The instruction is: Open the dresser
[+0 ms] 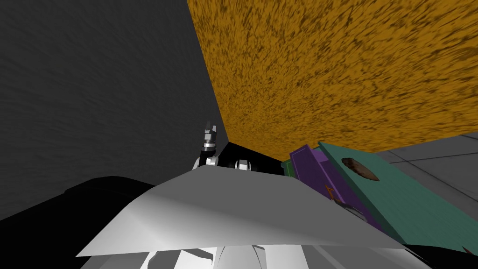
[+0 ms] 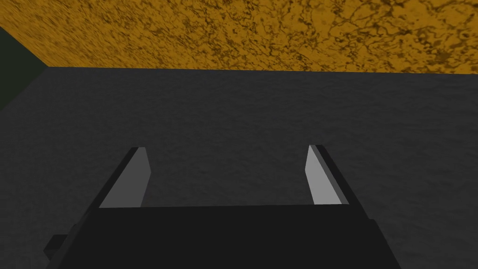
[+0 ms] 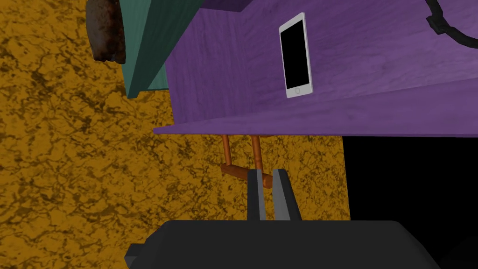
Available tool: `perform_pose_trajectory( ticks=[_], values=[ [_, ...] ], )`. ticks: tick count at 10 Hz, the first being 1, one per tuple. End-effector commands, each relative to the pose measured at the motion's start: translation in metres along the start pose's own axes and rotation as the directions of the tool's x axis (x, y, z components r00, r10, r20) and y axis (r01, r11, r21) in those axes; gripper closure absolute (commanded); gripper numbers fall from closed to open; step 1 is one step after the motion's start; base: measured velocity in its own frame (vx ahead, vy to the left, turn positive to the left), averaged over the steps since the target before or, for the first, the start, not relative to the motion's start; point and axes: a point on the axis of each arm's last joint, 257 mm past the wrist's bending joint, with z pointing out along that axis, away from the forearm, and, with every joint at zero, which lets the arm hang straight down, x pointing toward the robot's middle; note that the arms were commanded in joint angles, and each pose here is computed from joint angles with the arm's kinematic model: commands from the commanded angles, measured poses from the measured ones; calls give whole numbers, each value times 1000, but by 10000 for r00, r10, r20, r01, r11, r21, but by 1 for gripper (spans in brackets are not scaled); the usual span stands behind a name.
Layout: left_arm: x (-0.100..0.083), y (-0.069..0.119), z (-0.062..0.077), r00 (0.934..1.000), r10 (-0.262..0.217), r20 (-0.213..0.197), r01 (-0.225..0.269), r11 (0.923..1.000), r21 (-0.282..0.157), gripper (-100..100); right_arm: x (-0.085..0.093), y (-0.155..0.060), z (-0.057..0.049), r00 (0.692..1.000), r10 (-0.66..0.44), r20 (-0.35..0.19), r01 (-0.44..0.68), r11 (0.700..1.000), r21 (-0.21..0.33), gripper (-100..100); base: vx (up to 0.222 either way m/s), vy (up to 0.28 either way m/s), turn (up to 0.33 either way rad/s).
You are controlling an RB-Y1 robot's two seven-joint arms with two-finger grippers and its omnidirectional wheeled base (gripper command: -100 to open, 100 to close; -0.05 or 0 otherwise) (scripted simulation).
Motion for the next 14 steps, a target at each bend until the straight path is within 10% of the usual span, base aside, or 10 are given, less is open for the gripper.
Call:
perform_pose_trajectory(
  ticks=[1, 5, 6, 14],
  values=[
    [0, 0, 0, 10000, 1, 0, -1, 10000, 0, 0, 4, -1, -2, 10000, -27, -65, 27, 10000, 28, 100, 50, 92, -34],
    [0, 0, 0, 10000, -2, 1, 2, 10000, 0, 0, 6, 0, -6, 9999, -95, -84, 94, 10000, -28, 100, 87, 144, -20],
    [0, 0, 0, 10000, -2, 1, 2, 10000, 0, 0, 9, -9, -18, 9995, -302, -16, 302, 9995, 50, -100, 94, 58, -172],
    [0, 0, 0, 10000, 2, 0, -2, 10000, 0, 0, -8, -43, -61, 9947, -760, 689, 749, 9970, 183, -100, 66, -35, -119]
  ],
)
